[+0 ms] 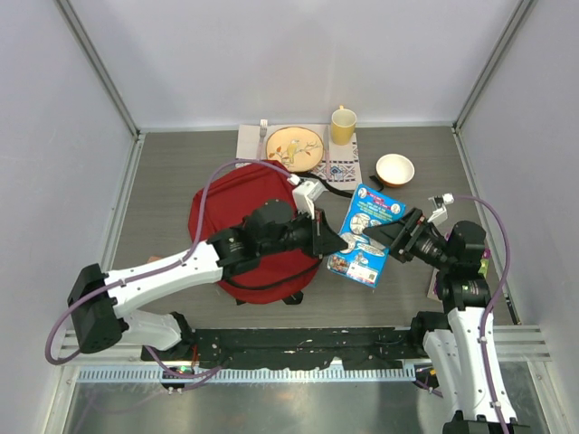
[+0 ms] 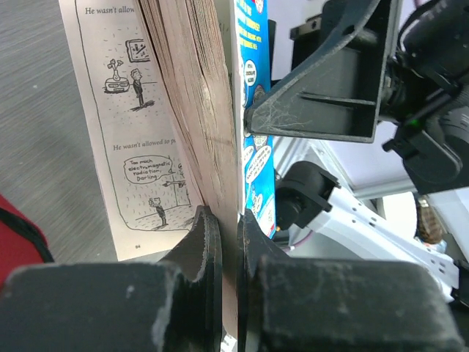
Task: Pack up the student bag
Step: Pick up the book from the center of the board.
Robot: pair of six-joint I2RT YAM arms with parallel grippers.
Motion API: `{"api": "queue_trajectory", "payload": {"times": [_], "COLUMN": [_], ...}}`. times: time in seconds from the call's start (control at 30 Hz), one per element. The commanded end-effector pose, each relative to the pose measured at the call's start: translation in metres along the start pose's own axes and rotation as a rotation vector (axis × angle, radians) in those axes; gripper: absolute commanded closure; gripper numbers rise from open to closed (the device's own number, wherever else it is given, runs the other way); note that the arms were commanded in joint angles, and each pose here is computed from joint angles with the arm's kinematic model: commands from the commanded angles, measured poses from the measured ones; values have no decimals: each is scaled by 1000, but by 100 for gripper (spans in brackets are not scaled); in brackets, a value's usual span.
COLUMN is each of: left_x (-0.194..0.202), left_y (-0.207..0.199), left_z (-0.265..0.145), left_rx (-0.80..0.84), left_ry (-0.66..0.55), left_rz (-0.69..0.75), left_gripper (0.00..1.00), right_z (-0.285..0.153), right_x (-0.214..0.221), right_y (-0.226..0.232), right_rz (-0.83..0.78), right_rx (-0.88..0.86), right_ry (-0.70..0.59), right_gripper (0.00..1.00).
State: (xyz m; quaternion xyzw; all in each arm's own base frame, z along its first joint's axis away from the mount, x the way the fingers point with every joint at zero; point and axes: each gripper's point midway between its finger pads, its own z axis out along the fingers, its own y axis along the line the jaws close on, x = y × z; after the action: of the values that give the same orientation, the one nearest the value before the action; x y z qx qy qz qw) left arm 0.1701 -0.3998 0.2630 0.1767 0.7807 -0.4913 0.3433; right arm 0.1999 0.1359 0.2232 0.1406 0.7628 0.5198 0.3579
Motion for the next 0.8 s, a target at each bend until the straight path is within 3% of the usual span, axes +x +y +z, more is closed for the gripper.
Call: {"api": "queue_trajectory", "payload": {"times": [0.0,0.07,0.1,0.17,0.2,0.27,0.3,0.33,0.43,0.53,0.77], "left_x": [-43,-42,-42,-44,-43,-47,-43,-43,-37,-48,-68], "left_y": [-62,-58,-56,-48,-44,-36,-28,-26,-7,5,19], "left_z": [-23,-24,-25,-26,-26,-28,-29,-33,-41,-61,-105], "left_rx": [261,248,239,203,181,136,104,90,3,-68,-180], "left_ry": [-155,-163,-163,-183,-184,-210,-198,-201,-199,-274,-384], "left_rz": [35,26,27,28,25,22,18,16,12,13,39], "left_gripper": [100,100,100,100,100,81,64,39,14,1,0], "right_z": [-5,-5,-5,-6,-6,-4,-4,-5,-8,-9,14], "right_x": [-5,-7,-9,-11,-11,-12,-13,-15,-19,-23,-6], "right_y": [45,52,53,58,61,61,66,71,86,100,125], "right_rz": [-85,-92,-79,-94,-95,-76,-96,-102,-109,-121,-110], "right_rx": [-166,-196,-199,-214,-218,-219,-241,-258,-303,-357,-427], "right_ry": [18,14,7,-2,0,18,13,8,2,-5,107], "right_gripper": [14,30,46,63,85,99,99,99,99,99,99]}}
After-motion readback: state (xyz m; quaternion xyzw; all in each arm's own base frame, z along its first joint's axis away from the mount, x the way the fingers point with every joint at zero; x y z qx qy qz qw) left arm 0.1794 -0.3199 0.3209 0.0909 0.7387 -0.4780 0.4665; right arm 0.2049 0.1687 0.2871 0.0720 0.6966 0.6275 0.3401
